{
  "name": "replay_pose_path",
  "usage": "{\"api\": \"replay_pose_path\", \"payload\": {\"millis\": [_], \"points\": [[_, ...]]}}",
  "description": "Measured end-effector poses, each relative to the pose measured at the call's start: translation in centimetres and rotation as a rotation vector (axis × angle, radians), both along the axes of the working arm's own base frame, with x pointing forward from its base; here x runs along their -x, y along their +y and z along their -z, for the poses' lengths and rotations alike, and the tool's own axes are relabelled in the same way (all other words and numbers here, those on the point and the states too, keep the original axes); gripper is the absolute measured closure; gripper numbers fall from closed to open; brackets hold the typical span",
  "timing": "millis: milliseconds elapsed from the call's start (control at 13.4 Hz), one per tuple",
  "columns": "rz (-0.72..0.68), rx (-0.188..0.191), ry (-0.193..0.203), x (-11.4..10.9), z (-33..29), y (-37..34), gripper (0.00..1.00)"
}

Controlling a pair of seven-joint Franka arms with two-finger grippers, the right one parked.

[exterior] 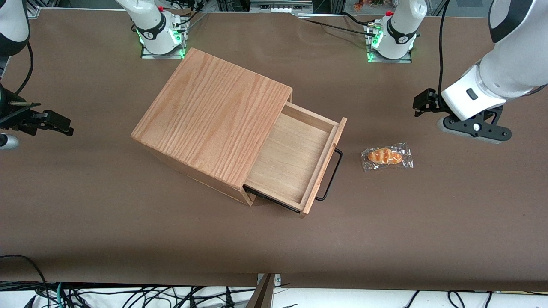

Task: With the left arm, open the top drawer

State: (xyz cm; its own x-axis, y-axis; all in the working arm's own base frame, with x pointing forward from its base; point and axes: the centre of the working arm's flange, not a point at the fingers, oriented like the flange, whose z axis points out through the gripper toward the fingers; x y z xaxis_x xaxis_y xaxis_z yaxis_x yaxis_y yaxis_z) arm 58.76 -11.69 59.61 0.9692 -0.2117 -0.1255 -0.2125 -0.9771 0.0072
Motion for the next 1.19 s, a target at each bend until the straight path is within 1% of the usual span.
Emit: {"api": "replay_pose_path", "payload": {"millis": [74,149,223,298,372,446,521,669,1190], "points": [[-0.02,0.0,-0.006,-0.1,-0.1,1.0,0.0],[-0.046,0.003,-0.025,-0.4,-0.1,2.5,0.0],[-0.072,0.007,-0.06,-0.7,0.2,4.0,0.0],[-0.093,0.01,-0.097,-0.4,0.6,5.3,0.0],[-0.107,0.01,-0.117,0.3,1.0,6.2,0.0],[-0.114,0.007,-0.123,1.5,1.3,6.7,0.0],[-0.115,0.004,-0.119,2.7,1.5,6.7,0.0],[-0.112,0.002,-0.112,4.3,1.8,6.6,0.0],[-0.113,0.002,-0.106,4.6,2.4,6.6,0.0]]}}
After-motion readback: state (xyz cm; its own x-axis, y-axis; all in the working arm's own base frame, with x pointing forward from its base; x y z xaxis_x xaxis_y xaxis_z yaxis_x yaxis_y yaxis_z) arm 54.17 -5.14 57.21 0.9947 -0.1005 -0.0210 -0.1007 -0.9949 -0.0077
